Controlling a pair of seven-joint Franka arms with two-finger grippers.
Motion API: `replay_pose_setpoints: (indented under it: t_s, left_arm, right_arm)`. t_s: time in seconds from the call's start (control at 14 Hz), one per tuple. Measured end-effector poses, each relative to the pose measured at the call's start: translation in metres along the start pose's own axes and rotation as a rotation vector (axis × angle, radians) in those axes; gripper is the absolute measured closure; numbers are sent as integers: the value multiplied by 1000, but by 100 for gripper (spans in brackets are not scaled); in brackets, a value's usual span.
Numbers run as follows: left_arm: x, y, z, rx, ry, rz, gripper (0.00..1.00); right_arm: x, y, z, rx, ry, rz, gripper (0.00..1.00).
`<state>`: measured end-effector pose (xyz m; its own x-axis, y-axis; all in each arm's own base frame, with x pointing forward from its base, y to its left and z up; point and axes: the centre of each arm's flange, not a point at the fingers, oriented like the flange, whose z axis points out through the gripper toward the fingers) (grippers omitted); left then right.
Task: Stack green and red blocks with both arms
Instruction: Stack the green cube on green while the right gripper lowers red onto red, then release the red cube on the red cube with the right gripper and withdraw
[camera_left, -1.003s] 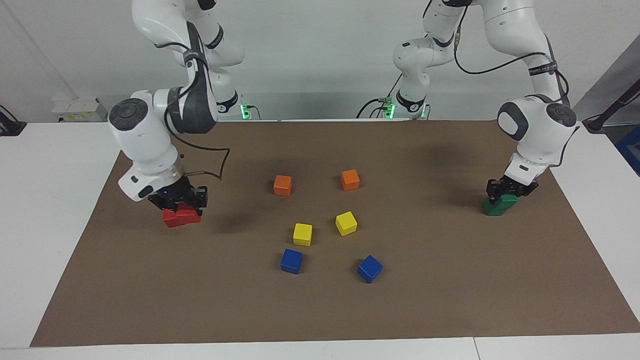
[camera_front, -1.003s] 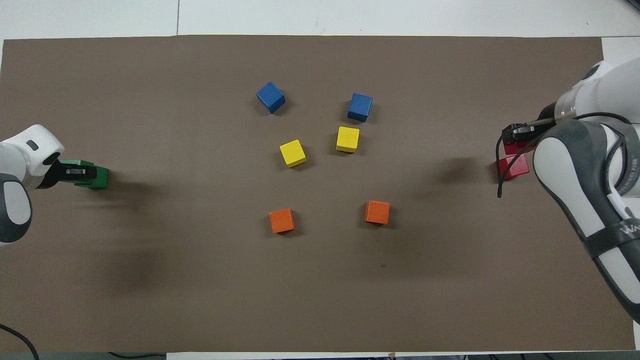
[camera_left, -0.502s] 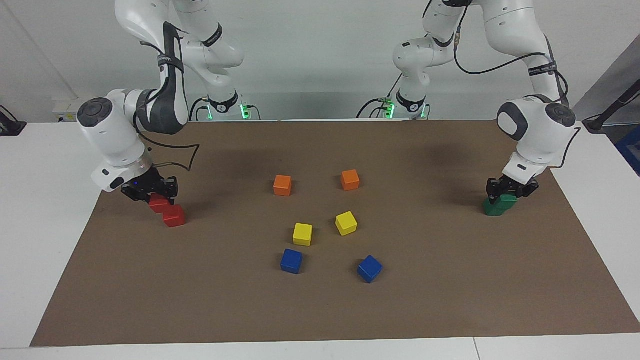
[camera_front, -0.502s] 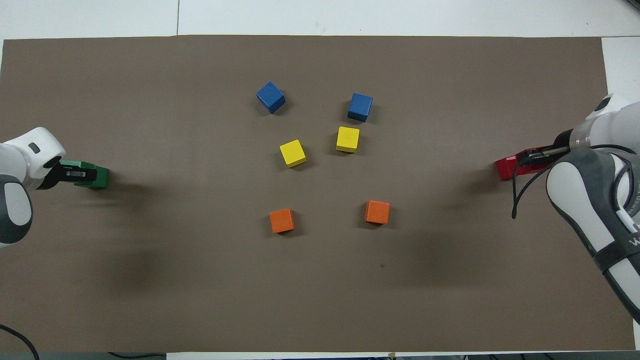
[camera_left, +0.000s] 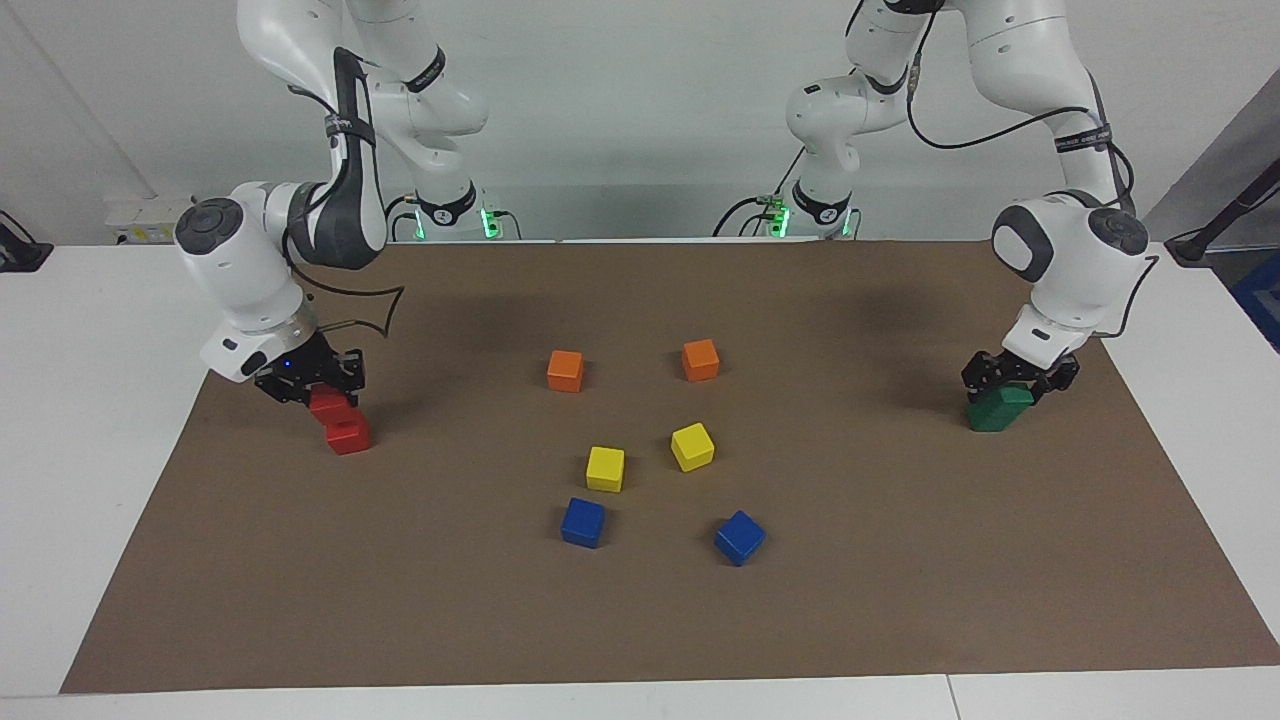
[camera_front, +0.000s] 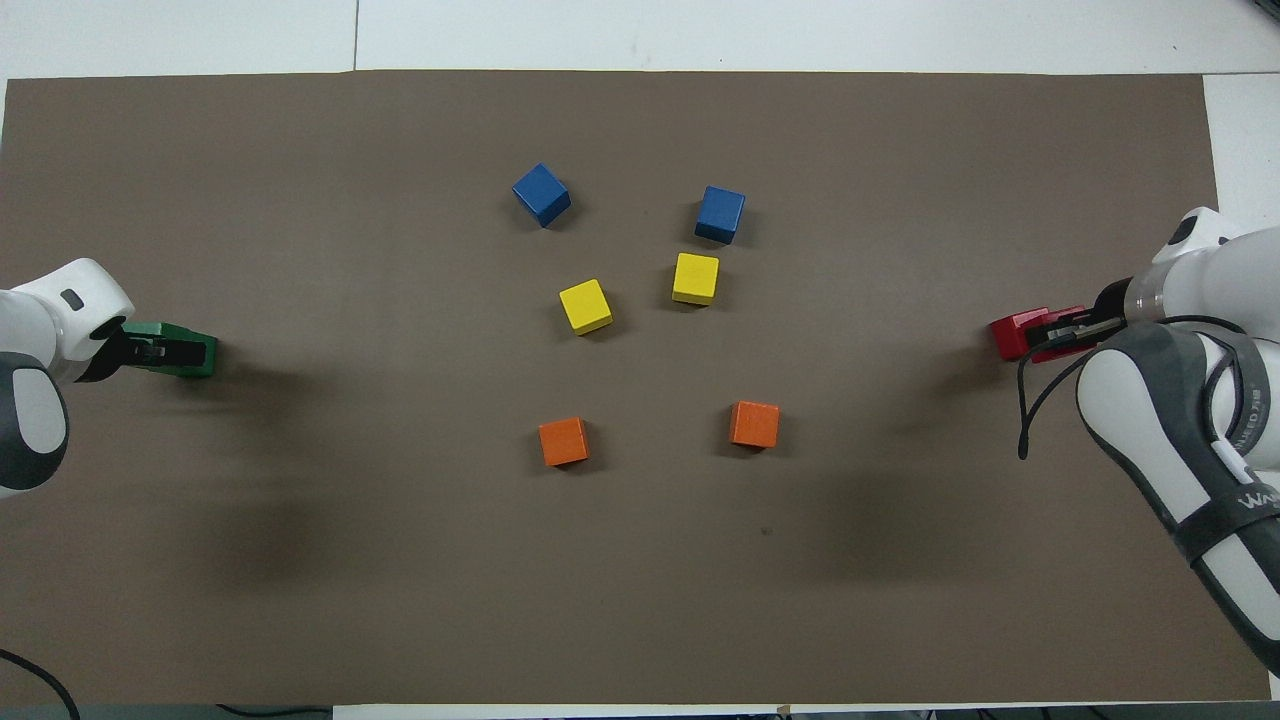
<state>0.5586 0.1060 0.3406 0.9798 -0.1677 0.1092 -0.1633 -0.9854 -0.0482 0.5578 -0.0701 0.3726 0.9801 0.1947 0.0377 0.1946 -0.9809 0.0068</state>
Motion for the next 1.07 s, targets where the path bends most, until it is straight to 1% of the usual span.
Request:
replay_pose_setpoints:
  t_s: [0.14,0.29,0.57,0.72,0.86,1.07]
  left_arm:
    - [4,-1,-6,3,8,0,0]
    - [14,-5,-25,1,1,0,0]
    - [40,-9,-94,-8,-18,-2,0]
    - [45,-8,-127,-8,-17,-72,0]
    - [46,3,-156,-7,-9,-122,0]
    - [33,31,-199,-14,-26,-109,0]
  right_arm:
    - [-1,0,2,-2,6,0,45]
    - [-1,0,3,-6,17,0,45]
    - [-5,7,9,-15,39,-8,45]
    - [-7,6,12,-15,39,-11,45]
    - [-7,6,12,-15,37,-38,45]
    - [-8,6,13,-15,35,-91,45]
